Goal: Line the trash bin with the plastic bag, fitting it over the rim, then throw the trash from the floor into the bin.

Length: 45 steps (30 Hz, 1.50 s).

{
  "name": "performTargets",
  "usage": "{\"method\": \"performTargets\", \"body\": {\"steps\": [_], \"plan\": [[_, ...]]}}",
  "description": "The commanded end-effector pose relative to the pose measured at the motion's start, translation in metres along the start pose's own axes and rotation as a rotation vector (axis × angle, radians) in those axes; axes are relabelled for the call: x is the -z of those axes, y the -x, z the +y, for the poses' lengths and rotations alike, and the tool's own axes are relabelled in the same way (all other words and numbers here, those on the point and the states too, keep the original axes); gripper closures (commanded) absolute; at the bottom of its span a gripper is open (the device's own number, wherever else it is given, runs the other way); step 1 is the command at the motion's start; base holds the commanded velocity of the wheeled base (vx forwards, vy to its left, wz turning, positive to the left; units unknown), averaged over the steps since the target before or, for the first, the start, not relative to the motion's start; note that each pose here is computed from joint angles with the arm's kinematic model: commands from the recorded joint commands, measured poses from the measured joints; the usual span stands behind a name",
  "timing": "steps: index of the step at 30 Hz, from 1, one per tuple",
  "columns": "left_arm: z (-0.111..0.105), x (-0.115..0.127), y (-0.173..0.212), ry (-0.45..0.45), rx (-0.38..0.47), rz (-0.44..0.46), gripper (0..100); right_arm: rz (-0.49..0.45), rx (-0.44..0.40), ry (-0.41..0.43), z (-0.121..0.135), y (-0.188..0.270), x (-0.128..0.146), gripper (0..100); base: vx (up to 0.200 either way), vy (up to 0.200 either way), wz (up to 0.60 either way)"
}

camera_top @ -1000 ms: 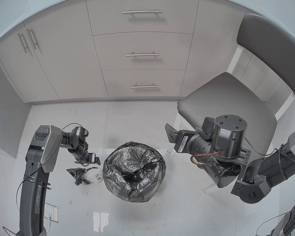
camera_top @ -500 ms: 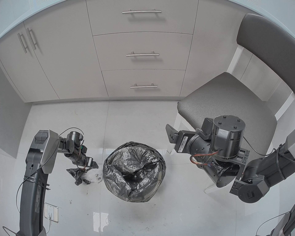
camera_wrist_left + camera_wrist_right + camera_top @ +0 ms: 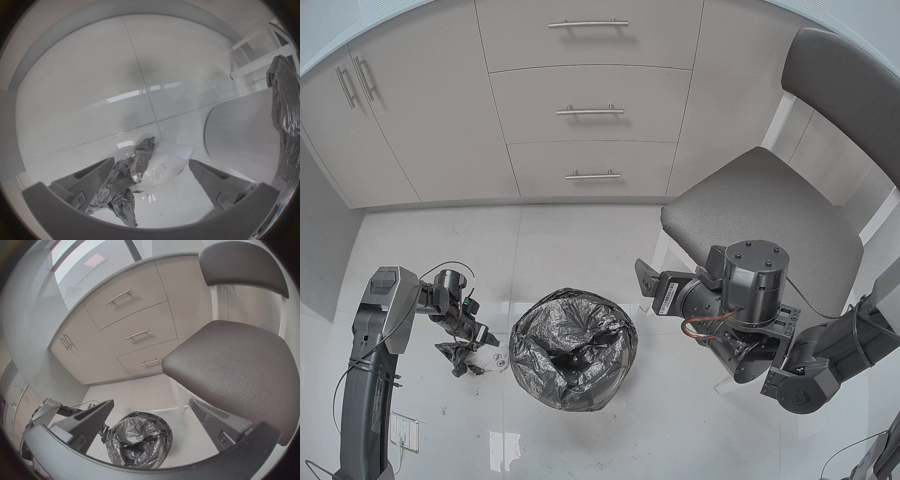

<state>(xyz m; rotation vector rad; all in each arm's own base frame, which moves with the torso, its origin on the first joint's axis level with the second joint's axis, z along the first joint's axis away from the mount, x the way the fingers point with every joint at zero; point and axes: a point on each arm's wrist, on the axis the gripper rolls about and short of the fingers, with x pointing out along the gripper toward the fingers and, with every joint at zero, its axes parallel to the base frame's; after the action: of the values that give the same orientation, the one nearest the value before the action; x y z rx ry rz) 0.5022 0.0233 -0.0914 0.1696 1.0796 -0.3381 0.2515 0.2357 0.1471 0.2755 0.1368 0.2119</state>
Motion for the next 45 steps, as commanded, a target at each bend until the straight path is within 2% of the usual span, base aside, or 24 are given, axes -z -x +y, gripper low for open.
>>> {"method": "performTargets", "body": {"steps": [1,6,9,12,17,26,36,40,45], "plan": [[-0.002,0.003,-0.006,-0.017,0.004,0.0,0,0.017,0.007,0.012,0.0,-0.004,0.008,0,0.0,0.0,0.0],[-0.009,0.0,-0.027,-0.114,-0.013,-0.089,0,0.015,0.006,0.009,0.0,-0.004,0.007,0,0.0,0.0,0.0],[-0.017,0.003,-0.037,-0.203,-0.001,-0.087,0,0.017,0.007,0.01,0.0,-0.004,0.008,0,0.0,0.0,0.0],[-0.026,0.001,-0.04,-0.236,0.006,-0.085,0,0.012,0.012,0.009,-0.002,-0.006,0.007,0,0.0,0.0,0.0],[-0.037,-0.003,-0.039,-0.252,0.012,-0.08,0,0.01,0.018,0.008,-0.003,-0.007,0.007,0,0.0,0.0,0.0],[-0.036,0.002,-0.045,-0.246,-0.044,-0.043,0,0.017,0.02,0.012,-0.004,-0.009,0.009,0,0.0,0.0,0.0],[-0.059,-0.009,-0.047,-0.219,-0.047,-0.072,0,0.006,0.027,0.01,-0.007,-0.015,0.014,0,0.0,0.0,0.0],[-0.06,-0.011,-0.052,-0.24,-0.067,-0.114,0,0.006,0.029,0.01,-0.008,-0.015,0.014,0,0.0,0.0,0.0],[-0.057,-0.009,-0.053,-0.232,-0.084,-0.106,0,0.008,0.03,0.013,-0.008,-0.015,0.015,0,0.0,0.0,0.0]]}}
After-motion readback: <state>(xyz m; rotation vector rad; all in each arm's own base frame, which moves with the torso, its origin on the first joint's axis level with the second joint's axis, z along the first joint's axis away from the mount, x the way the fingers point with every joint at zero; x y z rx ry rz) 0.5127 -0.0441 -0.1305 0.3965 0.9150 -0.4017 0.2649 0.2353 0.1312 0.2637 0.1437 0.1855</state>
